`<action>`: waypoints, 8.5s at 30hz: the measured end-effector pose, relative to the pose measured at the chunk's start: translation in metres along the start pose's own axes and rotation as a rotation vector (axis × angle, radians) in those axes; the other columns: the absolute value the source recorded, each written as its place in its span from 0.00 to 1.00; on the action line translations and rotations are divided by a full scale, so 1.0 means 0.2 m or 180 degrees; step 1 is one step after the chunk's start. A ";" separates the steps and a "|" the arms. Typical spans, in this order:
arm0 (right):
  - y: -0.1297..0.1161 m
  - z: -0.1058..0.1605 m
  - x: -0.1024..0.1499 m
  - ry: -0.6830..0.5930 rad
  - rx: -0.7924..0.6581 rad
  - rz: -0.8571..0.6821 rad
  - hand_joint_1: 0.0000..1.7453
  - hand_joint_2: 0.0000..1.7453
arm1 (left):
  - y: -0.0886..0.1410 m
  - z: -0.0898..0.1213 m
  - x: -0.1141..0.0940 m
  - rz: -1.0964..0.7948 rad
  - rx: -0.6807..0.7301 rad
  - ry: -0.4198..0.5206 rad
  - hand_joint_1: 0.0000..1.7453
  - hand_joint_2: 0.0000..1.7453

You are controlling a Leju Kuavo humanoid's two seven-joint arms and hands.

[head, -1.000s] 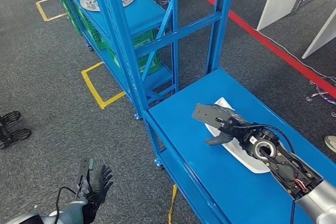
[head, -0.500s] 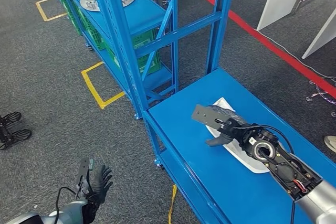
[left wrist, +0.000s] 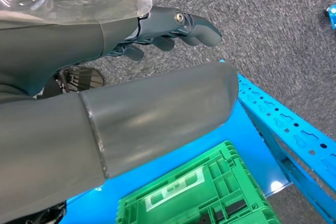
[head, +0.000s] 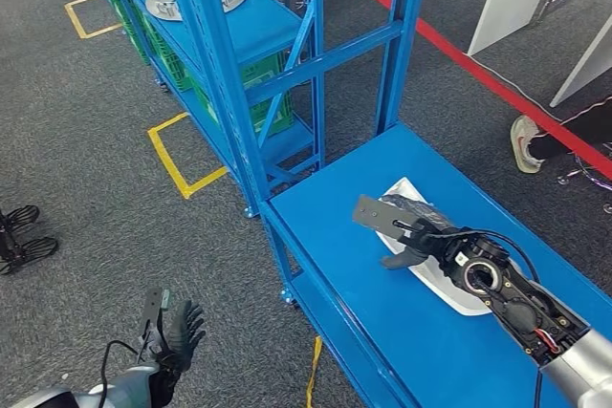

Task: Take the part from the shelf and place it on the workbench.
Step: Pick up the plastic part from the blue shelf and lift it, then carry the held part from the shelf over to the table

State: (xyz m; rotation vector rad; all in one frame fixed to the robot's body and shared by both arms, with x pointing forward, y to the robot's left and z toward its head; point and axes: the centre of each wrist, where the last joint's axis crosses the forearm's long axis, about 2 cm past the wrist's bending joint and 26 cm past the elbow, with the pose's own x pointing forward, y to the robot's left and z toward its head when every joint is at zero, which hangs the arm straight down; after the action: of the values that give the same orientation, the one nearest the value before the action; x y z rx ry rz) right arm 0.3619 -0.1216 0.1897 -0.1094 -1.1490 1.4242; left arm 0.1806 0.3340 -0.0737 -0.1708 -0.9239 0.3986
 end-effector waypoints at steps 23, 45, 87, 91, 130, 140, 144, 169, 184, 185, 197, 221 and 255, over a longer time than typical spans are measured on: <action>0.03 -0.05 -0.21 0.0391 -0.0137 0.0342 0.00 1.00 | 0.00 0.00 0.00 -0.0018 -0.0008 0.0002 0.00 0.00; 0.00 -0.04 -0.31 0.0621 -0.0291 0.0476 1.00 1.00 | 0.14 0.17 -0.19 -0.0028 -0.0102 -0.0016 0.00 0.00; -0.25 0.20 -0.08 -0.0676 -0.1487 -0.0742 1.00 1.00 | 0.02 0.02 -0.02 -0.0157 0.0061 -0.0127 0.00 0.00; -0.28 0.28 -0.03 -0.1036 -0.1723 -0.0837 1.00 1.00 | 0.02 0.02 -0.02 -0.0150 0.0014 -0.0138 0.00 0.00; -0.27 0.81 0.21 -0.2766 -0.2224 -0.1321 1.00 1.00 | 0.03 0.02 -0.03 -0.0312 0.0180 -0.0125 0.00 0.00; -0.23 0.80 0.16 -0.2957 -0.2220 -0.1599 1.00 1.00 | 0.02 0.02 -0.04 -0.0221 0.0216 -0.0284 0.00 0.00; -0.22 0.80 0.15 -0.3009 -0.2220 -0.1702 1.00 1.00 | 0.02 0.02 -0.04 -0.0214 0.0170 -0.0292 0.00 0.00; -0.08 0.61 0.02 -0.3686 -0.2010 -0.2025 1.00 1.00 | -0.04 -0.01 0.00 -0.0240 -0.0128 -0.0285 0.00 0.00; -0.07 0.54 0.02 -0.3617 -0.1930 -0.2135 1.00 1.00 | -0.06 -0.02 0.00 -0.0238 -0.0158 -0.0291 0.00 0.00; -0.07 0.54 0.02 -0.3619 -0.1936 -0.2133 1.00 1.00 | -0.06 -0.02 0.01 -0.0241 -0.0159 -0.0291 0.00 0.00; -0.03 0.42 0.04 -0.3836 -0.1948 -0.2131 1.00 1.00 | -0.11 -0.05 0.04 -0.0254 -0.0189 -0.0261 0.00 0.00; 0.11 0.43 0.11 -0.3430 -0.1457 -0.2081 1.00 1.00 | -0.06 -0.03 0.03 -0.0207 -0.0096 -0.0246 0.00 0.00; 0.14 0.48 0.12 -0.3465 -0.1422 -0.2010 1.00 1.00 | -0.04 -0.02 0.01 -0.0176 -0.0067 -0.0158 0.00 0.00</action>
State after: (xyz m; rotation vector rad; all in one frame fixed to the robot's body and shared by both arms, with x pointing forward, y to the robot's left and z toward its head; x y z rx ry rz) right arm 0.2733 -0.1494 0.2318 0.7435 -2.1257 0.5746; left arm 0.1864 0.3280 -0.0720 -0.1549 -0.9798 0.3433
